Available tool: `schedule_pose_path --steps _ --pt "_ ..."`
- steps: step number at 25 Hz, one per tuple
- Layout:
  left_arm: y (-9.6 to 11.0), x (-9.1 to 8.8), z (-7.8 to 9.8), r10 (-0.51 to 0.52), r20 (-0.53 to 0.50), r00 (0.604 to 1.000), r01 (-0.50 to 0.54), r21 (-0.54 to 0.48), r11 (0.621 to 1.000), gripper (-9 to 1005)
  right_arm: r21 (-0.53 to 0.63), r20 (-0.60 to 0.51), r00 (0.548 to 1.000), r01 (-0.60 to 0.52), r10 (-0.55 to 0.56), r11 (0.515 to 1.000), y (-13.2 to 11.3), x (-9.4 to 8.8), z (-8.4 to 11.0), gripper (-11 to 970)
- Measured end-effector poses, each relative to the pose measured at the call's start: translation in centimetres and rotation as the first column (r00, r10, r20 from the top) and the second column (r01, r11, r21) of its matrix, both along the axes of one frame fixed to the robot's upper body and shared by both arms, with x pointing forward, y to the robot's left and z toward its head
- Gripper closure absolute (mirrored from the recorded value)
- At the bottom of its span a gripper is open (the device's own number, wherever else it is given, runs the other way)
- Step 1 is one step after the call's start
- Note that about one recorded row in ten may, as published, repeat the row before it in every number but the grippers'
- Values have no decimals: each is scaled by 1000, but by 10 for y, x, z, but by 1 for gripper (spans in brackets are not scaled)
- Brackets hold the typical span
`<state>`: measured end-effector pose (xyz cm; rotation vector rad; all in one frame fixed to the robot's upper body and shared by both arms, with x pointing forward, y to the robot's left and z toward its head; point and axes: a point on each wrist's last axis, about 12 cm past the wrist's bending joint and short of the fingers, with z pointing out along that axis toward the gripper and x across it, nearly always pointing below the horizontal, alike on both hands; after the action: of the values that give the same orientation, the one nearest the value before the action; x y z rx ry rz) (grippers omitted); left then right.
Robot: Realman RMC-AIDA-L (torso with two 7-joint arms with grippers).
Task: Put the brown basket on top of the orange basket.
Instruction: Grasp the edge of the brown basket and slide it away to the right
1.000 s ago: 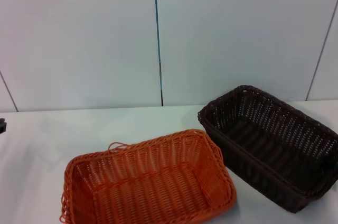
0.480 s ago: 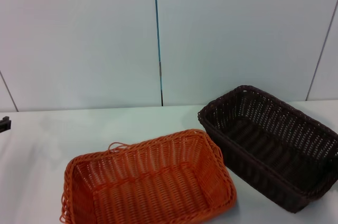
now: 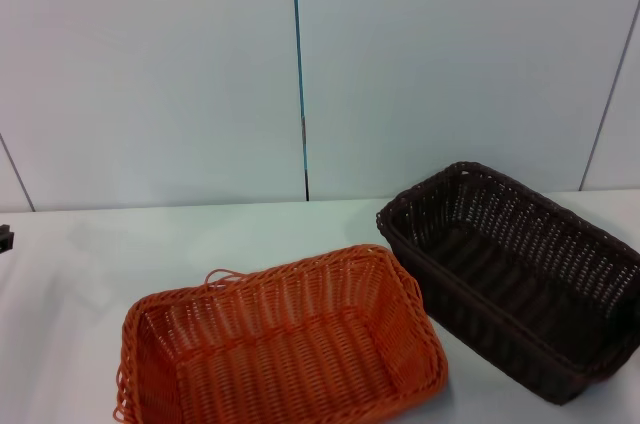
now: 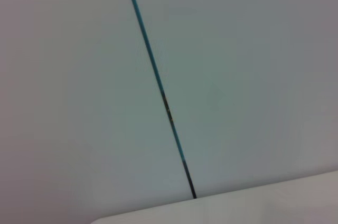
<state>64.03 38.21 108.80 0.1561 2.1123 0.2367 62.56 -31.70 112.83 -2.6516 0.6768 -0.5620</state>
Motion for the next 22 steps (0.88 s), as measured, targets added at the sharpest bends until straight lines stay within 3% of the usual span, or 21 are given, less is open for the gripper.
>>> schedule_pose_path --steps 14,22 --pt "0 0 -2 6 -10 1000 -5 20 1000 173 2 20 1000 24 -24 1000 3 2 -8 724" --pt "0 1 -4 10 -14 1000 -10 43 999 174 6 24 999 36 -36 999 2 2 -10 784"
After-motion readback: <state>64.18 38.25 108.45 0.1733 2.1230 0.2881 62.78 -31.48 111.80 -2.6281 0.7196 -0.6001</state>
